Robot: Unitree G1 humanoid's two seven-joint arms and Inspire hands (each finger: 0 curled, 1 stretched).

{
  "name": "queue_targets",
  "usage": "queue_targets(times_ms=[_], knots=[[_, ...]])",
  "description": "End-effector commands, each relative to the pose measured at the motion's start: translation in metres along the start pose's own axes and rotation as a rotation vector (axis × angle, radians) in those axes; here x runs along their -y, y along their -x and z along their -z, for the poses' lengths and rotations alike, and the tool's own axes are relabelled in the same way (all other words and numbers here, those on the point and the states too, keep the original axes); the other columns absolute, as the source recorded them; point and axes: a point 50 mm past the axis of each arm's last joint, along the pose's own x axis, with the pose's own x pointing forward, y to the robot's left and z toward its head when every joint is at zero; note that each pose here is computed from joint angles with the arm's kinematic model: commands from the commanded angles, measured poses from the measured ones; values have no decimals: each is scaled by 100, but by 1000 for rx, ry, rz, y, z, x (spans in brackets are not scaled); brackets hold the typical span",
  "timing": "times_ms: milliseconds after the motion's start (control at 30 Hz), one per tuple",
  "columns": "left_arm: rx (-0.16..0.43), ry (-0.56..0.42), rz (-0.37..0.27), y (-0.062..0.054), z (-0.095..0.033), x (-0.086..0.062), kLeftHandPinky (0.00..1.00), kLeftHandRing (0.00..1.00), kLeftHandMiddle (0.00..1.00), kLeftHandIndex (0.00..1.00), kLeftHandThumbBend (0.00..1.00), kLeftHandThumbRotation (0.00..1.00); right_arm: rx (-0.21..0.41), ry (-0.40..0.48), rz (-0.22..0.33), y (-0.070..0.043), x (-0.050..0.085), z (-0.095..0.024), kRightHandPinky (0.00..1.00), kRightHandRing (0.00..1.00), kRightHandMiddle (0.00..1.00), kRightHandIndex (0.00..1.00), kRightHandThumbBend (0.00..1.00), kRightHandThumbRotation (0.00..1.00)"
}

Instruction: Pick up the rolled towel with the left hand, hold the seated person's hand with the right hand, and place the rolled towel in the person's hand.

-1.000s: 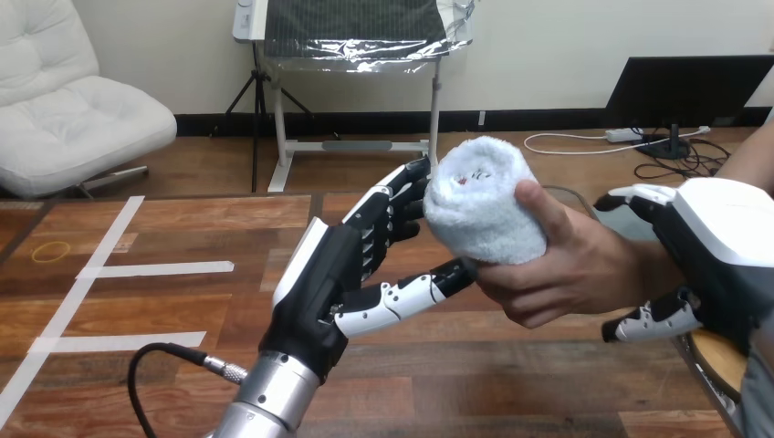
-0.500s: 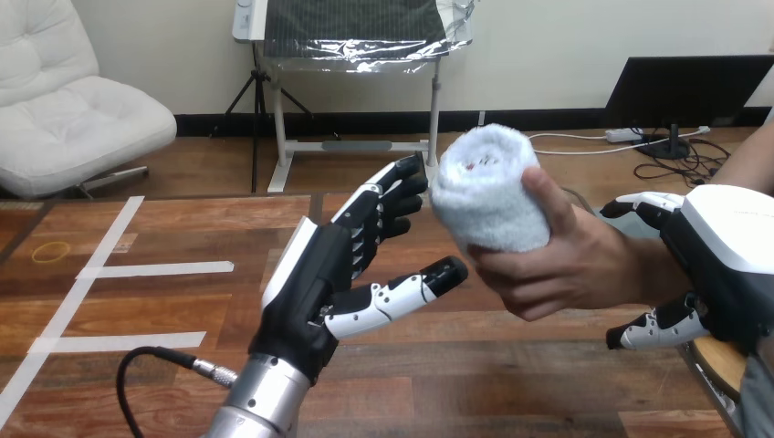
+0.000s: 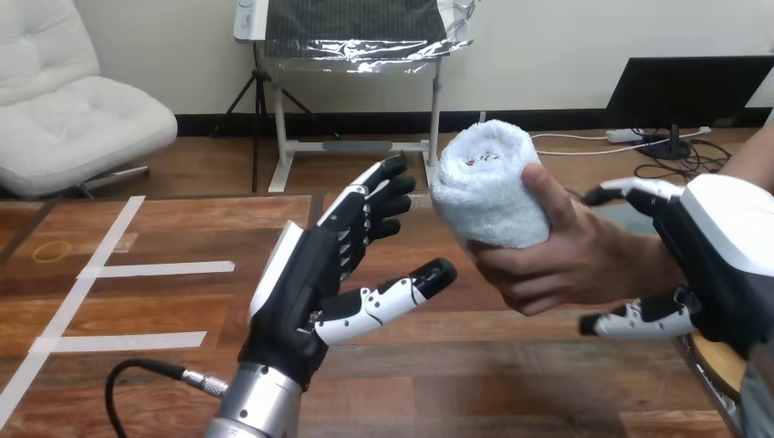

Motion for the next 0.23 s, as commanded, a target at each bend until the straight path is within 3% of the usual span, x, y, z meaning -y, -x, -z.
queue_targets(times_ms=[0,200], knots=[[120,-17,-39,-3,-18,-3,84,85,87,89,65,32,90,-77,165,5,8,-20,66,81,83,76,77,0],[131,-6,-62,1,-19,-4,84,85,86,89,62,35,129,-163,242,10,0,-31,61,77,81,73,69,0]])
